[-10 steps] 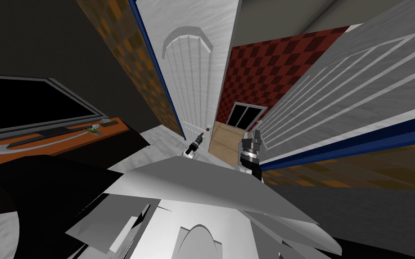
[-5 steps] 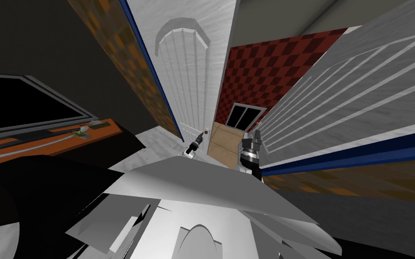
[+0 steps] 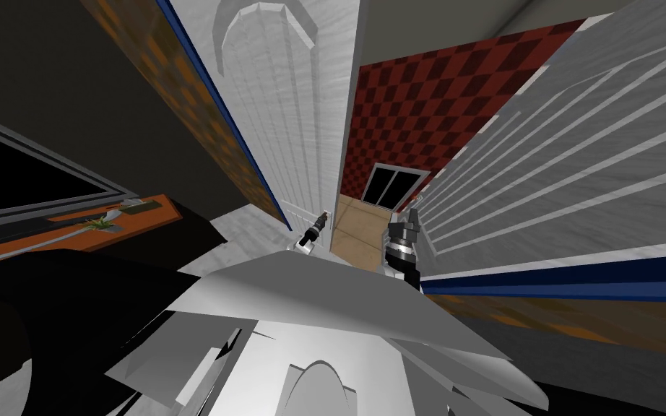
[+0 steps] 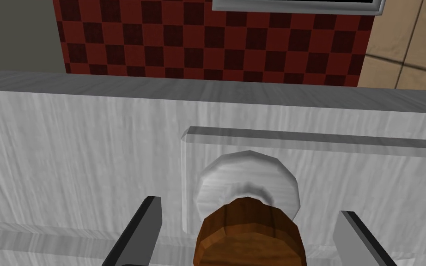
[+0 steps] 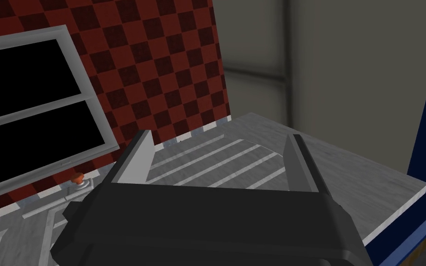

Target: Push the door open

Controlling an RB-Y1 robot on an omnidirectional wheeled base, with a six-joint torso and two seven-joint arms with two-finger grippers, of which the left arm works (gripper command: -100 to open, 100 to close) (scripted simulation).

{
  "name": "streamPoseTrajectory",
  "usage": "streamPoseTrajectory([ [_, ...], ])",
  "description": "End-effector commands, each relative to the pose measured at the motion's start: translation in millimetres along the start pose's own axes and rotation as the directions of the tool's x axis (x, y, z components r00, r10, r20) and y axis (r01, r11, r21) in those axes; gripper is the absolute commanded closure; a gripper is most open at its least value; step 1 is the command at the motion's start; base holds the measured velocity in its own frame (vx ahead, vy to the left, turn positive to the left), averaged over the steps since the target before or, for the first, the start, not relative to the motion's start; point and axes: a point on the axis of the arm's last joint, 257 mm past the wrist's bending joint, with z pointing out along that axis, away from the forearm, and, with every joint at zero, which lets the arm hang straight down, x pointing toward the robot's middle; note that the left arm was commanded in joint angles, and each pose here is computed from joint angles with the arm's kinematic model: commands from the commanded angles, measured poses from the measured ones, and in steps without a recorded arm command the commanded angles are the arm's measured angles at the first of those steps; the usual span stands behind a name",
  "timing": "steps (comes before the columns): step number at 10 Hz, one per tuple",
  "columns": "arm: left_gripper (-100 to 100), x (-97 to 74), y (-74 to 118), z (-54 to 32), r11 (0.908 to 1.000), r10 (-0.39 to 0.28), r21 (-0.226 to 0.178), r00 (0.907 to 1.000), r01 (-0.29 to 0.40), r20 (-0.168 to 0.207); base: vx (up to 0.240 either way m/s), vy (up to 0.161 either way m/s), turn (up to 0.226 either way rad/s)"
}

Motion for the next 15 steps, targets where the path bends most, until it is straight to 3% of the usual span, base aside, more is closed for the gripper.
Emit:
streamPoseTrajectory([
  [1,100,0.0,0.2,-0.2,1.0,0.0,0.0,1.0,0.0,0.0,-0.007,0.0,0.006],
  [6,100,0.0,0.2,-0.2,1.0,0.0,0.0,1.0,0.0,0.0,-0.006,0.001,-0.004],
  [15,100,-46.6,-2.8,4.8,0.9999,0.016,0.002,0.9957,-0.016,0.091,0.151,-0.091,0.045],
])
